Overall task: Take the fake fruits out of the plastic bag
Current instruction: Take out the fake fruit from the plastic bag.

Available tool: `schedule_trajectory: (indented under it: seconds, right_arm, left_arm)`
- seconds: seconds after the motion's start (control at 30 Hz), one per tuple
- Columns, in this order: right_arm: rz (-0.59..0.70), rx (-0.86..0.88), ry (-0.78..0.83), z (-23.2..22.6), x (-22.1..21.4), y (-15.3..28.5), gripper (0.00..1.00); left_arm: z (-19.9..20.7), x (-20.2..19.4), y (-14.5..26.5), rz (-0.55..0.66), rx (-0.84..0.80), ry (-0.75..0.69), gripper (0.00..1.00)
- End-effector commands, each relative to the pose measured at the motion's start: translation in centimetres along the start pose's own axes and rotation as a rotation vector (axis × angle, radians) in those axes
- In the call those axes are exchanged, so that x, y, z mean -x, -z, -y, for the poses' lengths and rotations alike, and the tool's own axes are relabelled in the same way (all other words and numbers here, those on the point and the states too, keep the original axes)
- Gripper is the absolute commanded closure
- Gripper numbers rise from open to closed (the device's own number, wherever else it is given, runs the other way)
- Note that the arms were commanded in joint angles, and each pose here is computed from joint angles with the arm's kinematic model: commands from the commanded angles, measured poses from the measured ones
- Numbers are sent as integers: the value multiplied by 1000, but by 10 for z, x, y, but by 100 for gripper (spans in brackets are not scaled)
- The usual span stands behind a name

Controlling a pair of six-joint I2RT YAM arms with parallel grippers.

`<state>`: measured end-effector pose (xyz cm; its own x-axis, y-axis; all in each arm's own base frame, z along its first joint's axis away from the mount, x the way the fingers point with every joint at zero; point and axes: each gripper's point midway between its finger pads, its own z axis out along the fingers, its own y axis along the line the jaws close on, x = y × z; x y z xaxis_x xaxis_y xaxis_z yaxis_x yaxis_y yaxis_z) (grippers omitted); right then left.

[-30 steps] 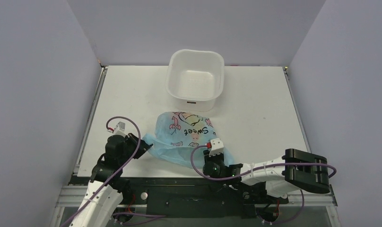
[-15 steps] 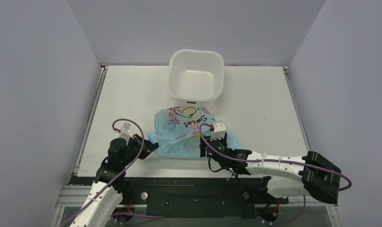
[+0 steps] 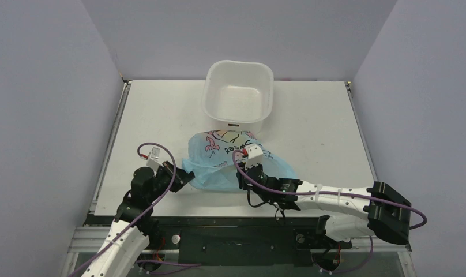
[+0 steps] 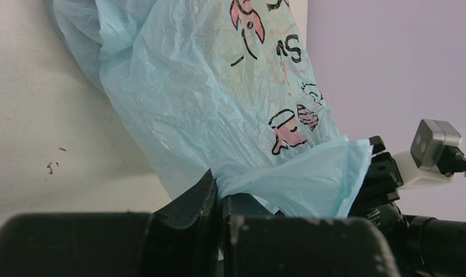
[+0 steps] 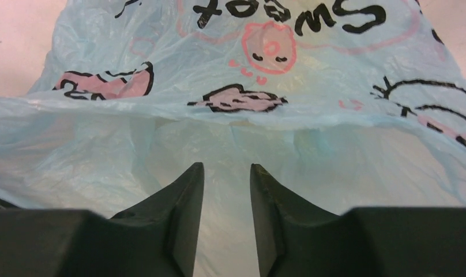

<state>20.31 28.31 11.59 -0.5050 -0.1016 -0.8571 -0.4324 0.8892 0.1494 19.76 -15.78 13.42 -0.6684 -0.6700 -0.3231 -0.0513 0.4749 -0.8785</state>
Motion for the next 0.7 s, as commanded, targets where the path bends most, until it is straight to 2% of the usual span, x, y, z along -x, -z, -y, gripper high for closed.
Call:
schedule_trajectory:
  seconds: [0.0,0.17,0.37,0.5,0.57,0.67]
  right_arm:
    - [154,-1,-4,-11,46,-17,71]
    - [139,-24,31,-6,49,-51,68]
    - [126,-123,119,8,56,-87,63]
    - [86,-188,181,22,48,-106,54]
    - [56,-209,205,29,38,-115,44]
    - [24,-231,230,35,26,-123,36]
  left_arm:
    - [30,11,4,49,-104,-24,100]
    - [49,15,13,89,-178,-20,100]
    - [60,17,19,82,-177,-58,100]
    - [62,19,22,86,-163,-79,100]
    - [61,19,24,85,-154,-89,100]
    - [57,17,23,76,-140,-96,100]
